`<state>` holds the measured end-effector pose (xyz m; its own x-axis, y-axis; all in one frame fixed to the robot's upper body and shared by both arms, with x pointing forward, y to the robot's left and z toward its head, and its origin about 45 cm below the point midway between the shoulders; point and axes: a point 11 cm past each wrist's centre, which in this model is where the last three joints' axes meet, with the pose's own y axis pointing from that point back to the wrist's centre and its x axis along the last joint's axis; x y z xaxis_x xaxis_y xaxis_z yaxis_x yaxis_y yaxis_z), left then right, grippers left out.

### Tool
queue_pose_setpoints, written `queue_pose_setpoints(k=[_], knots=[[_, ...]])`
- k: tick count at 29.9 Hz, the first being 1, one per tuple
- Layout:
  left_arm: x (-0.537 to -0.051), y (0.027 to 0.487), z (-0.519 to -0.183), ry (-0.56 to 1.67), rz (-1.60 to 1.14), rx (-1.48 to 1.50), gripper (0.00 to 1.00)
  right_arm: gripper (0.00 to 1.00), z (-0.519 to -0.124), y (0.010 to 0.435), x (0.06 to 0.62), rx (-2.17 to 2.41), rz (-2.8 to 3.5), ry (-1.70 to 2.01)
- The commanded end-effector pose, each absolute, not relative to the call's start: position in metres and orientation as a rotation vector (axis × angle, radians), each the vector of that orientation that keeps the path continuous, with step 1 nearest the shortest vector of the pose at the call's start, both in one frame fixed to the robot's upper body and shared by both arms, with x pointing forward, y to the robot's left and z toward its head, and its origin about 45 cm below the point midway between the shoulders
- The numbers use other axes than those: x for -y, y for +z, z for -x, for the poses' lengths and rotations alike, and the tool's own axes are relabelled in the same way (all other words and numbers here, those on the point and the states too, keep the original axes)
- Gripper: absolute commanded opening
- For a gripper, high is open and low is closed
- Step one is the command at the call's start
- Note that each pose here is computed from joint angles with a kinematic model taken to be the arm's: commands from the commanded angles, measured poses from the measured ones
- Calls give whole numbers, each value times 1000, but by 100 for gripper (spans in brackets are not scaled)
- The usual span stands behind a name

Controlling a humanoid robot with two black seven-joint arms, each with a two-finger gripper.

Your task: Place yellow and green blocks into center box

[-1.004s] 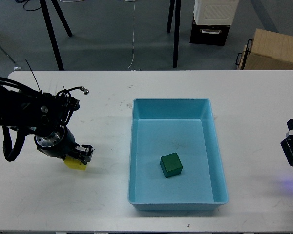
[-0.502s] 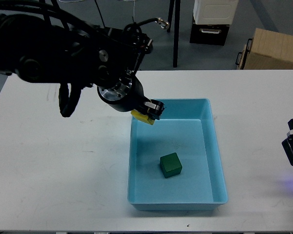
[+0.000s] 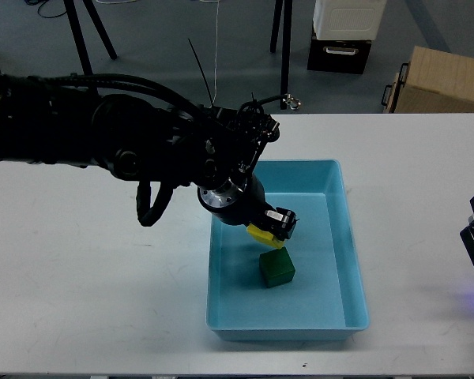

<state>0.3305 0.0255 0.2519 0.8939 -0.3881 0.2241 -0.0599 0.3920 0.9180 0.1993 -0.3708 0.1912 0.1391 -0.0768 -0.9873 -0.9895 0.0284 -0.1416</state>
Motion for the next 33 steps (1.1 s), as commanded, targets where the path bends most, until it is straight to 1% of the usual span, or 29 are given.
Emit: queue_pose_setpoints(k=[1,5,8,10,13,15,18,21,24,29,33], knots=[[-28,242,-330,-214,-1145,411,85,100,-199,192,372,-1175,1301,1037],[-27,245,-335,-196,-1139,417,89,100,-199,193,375,-1180,1302,1031],[-18,257,-338,-185,-1115,440,91,100,-199,194,376,-1183,1301,1027],[-3,285,-347,-148,-1075,495,92,100,-199,194,377,-1184,1303,1020],[30,335,-361,-62,-934,541,94,100,-201,196,374,-1194,1339,1010],[26,381,-389,77,-783,515,94,100,-201,196,373,-1205,1361,1008],[7,427,-422,247,-550,418,94,100,-201,195,372,-1205,1360,1012],[-8,459,-442,353,-316,307,94,100,-201,195,372,-1204,1358,1008],[-25,473,-452,411,-129,193,94,100,-203,197,373,-1205,1364,1002],[-76,494,-470,511,133,61,94,100,-214,204,372,-1175,1385,981],[-138,498,-483,608,432,-103,97,100,-222,208,372,-1159,1394,966]])
